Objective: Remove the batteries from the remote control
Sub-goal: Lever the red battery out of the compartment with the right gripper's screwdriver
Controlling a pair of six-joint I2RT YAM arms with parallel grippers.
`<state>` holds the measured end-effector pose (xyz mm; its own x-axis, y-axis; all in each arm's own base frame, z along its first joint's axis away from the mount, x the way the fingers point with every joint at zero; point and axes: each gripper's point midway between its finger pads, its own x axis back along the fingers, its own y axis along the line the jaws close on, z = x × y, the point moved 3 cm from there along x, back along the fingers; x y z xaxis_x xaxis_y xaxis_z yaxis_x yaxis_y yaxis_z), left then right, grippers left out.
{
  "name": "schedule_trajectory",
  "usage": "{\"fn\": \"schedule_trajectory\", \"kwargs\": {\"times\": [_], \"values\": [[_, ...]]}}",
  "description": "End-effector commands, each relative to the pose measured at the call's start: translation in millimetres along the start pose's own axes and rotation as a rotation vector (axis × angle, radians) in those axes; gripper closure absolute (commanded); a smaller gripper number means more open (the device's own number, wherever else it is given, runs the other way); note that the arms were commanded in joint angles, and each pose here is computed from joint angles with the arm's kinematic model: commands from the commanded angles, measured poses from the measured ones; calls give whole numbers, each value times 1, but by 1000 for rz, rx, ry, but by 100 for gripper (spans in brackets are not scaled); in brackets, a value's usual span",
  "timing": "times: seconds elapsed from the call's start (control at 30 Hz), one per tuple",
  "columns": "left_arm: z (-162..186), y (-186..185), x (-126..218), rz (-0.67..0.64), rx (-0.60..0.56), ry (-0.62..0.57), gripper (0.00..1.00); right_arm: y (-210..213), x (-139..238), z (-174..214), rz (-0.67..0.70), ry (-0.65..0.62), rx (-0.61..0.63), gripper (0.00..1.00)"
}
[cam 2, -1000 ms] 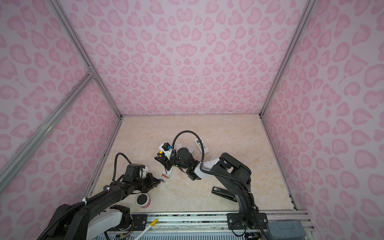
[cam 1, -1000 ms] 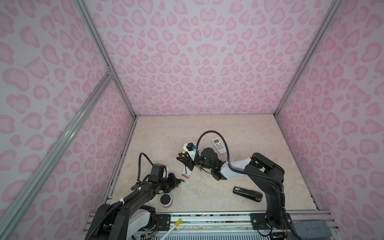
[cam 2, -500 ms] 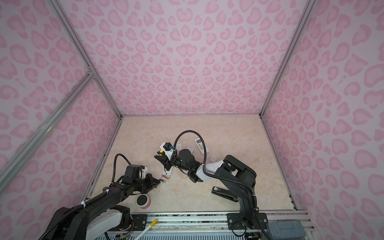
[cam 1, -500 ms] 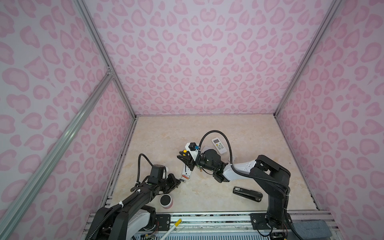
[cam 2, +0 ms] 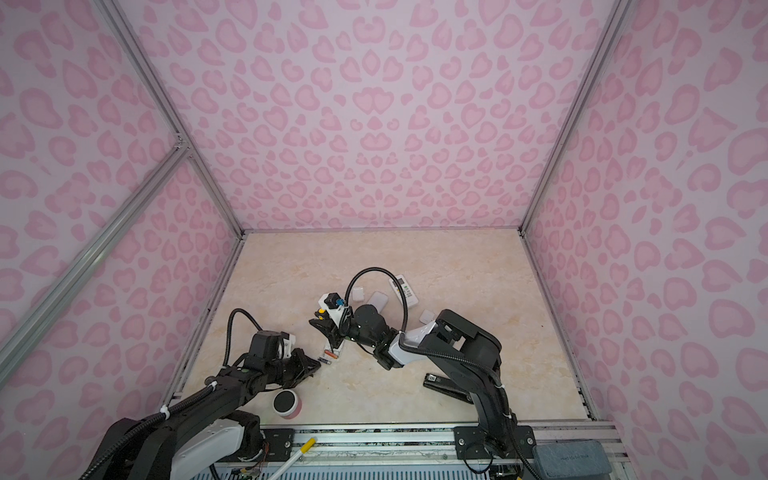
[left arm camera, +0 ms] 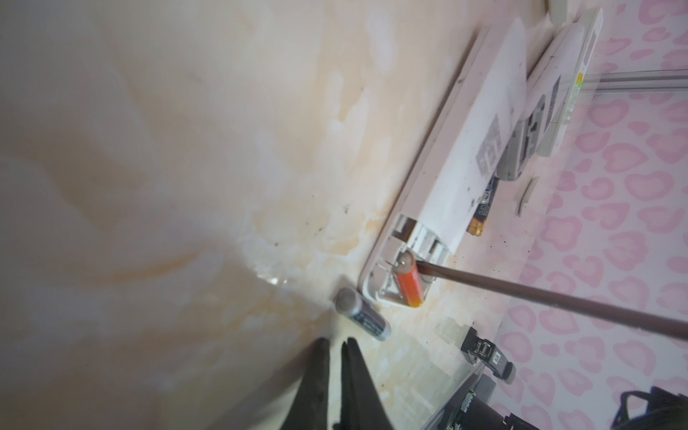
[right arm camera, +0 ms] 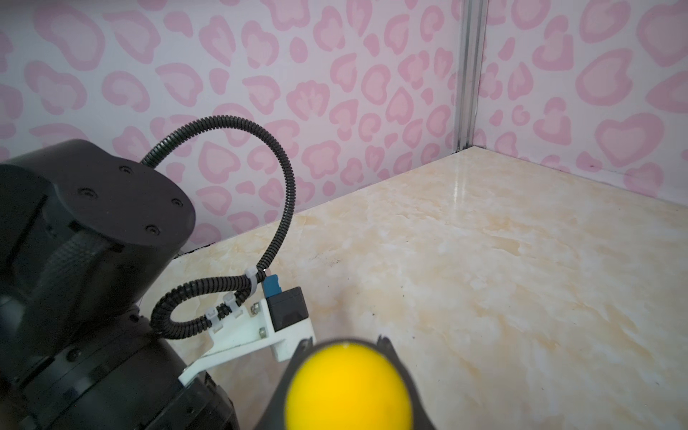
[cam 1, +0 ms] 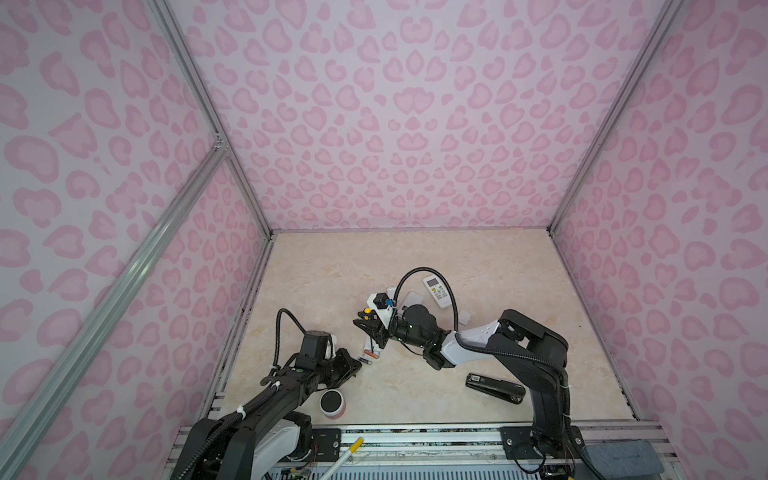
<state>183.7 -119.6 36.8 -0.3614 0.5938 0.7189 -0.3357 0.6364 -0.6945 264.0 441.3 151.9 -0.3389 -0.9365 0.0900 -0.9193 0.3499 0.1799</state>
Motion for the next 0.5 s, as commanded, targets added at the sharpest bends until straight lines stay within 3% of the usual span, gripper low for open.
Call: {"fn": "schedule_trajectory", "kwargs": {"times": [0.0,0.23,0.47], "values": [[4,1,-1,-3,10,10,86,2,-1,-6,-24,-38,-31,100],[3,1,-3,-14,8,7,86,-13,6,-23,-64,-166,-230,100],[0,1,-5,-32,0,4,86,-14,8,-23,-90,-167,-270,100]]}}
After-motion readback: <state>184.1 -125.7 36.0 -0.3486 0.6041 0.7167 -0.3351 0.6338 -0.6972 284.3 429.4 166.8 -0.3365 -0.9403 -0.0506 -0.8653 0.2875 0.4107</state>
